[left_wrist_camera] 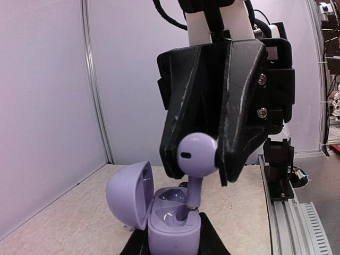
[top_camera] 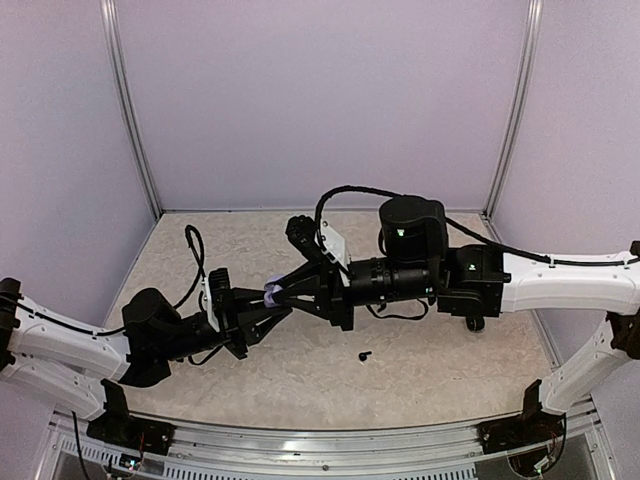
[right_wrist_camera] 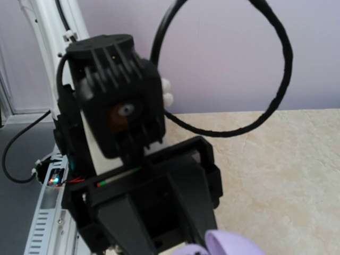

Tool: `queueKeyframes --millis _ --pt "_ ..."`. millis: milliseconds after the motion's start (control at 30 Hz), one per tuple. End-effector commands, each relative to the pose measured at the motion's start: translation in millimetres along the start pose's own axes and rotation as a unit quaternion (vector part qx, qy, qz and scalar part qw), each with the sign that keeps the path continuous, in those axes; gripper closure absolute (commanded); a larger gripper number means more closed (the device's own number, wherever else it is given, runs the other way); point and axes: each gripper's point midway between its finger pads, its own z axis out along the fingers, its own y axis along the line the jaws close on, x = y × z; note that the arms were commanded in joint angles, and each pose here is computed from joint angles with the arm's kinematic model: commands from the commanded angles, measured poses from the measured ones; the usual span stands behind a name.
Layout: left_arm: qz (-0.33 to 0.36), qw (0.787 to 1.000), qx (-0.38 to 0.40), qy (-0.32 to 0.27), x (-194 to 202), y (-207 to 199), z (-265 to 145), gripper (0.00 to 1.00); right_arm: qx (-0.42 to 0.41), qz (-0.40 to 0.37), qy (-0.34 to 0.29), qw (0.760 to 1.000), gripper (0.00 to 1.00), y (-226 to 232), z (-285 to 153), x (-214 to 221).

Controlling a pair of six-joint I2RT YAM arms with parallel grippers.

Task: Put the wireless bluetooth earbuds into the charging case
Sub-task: Place the left earbud in the left side groove of the charging case.

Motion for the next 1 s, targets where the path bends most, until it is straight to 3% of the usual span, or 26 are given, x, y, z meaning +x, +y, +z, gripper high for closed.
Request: queueKeyframes --millis 0,433,667,833,967 --pt "0.002 0.999 -0.005 -0.032 -17.7 1.9 1.6 1.00 0.002 0.007 0.000 1.000 0.88 1.9 3.1 -5.8" --pt "0.002 0.999 -0.006 -0.036 -19.1 2.0 -1.5 1.00 0.024 0.013 0.021 0.999 0.88 -6.6 7.3 4.0" --pt "-0.003 0.999 -0.008 -0.039 -19.6 2.8 -1.3 1.00 0.038 0.018 0.043 0.998 0.80 -13.1 13.1 10.7" --pt "-0.012 0.999 -0.009 -0.046 -20.9 4.3 -4.3 1.00 0.047 0.031 0.041 0.998 0.66 -16.3 12.2 6.5" --pt "-0.013 0.999 -0.011 -0.045 -19.9 5.6 -6.4 1.00 0.043 0.027 0.036 0.998 0.62 -14.5 9.7 3.5"
